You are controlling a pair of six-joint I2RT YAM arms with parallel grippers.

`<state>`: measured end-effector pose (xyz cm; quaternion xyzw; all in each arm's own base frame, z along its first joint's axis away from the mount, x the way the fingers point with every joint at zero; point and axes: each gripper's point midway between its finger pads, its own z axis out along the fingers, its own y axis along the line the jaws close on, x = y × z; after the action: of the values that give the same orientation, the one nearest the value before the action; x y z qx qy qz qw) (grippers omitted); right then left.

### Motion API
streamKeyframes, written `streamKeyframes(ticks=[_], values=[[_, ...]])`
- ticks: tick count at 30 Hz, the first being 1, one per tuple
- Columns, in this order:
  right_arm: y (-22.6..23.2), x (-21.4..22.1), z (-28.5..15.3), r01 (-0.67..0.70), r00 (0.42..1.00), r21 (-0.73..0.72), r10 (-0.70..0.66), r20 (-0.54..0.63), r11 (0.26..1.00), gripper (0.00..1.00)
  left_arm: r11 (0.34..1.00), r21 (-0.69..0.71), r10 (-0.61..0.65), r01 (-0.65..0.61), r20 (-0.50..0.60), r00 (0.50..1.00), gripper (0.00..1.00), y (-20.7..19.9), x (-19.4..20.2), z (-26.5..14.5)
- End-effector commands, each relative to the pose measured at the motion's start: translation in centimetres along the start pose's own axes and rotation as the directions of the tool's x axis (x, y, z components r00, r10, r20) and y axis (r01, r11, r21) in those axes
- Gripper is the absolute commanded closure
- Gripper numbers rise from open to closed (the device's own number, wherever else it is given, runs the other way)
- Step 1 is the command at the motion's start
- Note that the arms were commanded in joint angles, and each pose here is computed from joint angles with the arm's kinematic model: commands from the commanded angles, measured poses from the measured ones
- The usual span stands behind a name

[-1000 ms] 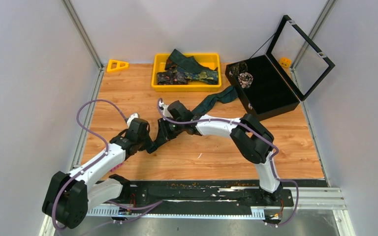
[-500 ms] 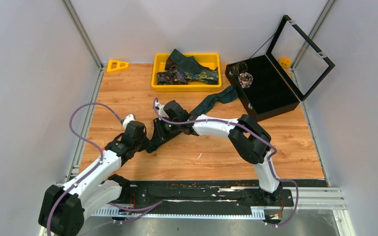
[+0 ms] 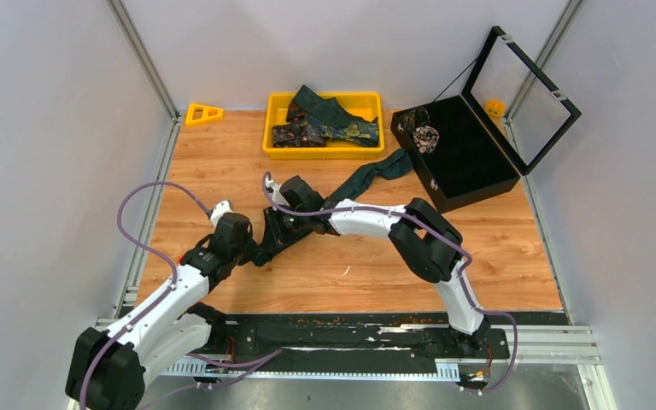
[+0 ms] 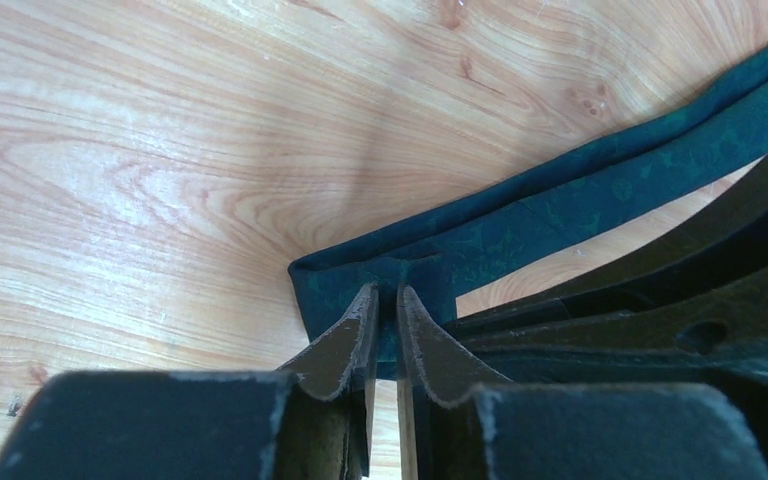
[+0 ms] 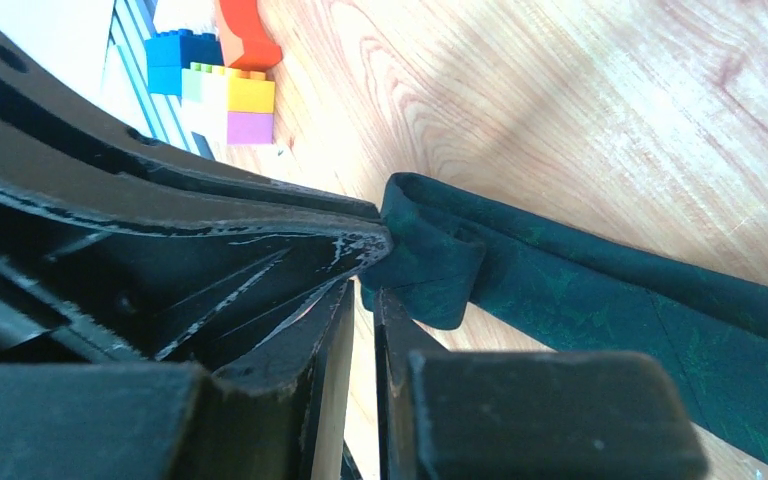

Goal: Roll the ties
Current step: Roll the tie at the center of the board.

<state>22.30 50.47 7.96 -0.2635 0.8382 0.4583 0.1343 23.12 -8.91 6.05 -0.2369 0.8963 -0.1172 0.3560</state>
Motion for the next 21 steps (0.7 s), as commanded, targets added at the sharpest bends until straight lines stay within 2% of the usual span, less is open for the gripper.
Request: streamKeyframes(ticks=[1,6,10,13,21], values=[[0.7,-0.9,0.7,0.012,1.000,-0.019,-0.012,0.011,1.000,0.85,0.999,0.030,-0.022,0.020,0.057,0.998,0.81,-0.8,-1.5,-0.5],[-0.2,-0.5,1.3,0.007,1.000,0.004,-0.007,0.000,1.000,0.85,1.000,0.029,0.000,-0.002,0.074,0.997,0.75,-0.7,-2.2,-1.6],[-0.6,-0.6,1.2,0.012,1.000,0.019,-0.012,0.001,1.000,0.85,1.000,-0.001,0.024,-0.024,0.068,0.997,0.62,0.7,-1.5,-2.0],[-0.8,-0.7,1.2,0.014,1.000,0.026,-0.014,0.005,1.000,0.85,1.000,-0.009,0.023,-0.022,0.065,0.998,0.62,1.7,-0.6,-1.7],[-1.2,-1.2,0.8,0.009,1.000,0.028,-0.010,0.015,1.000,0.85,0.999,-0.005,0.049,-0.049,0.043,0.998,0.69,2.2,0.8,-0.1]])
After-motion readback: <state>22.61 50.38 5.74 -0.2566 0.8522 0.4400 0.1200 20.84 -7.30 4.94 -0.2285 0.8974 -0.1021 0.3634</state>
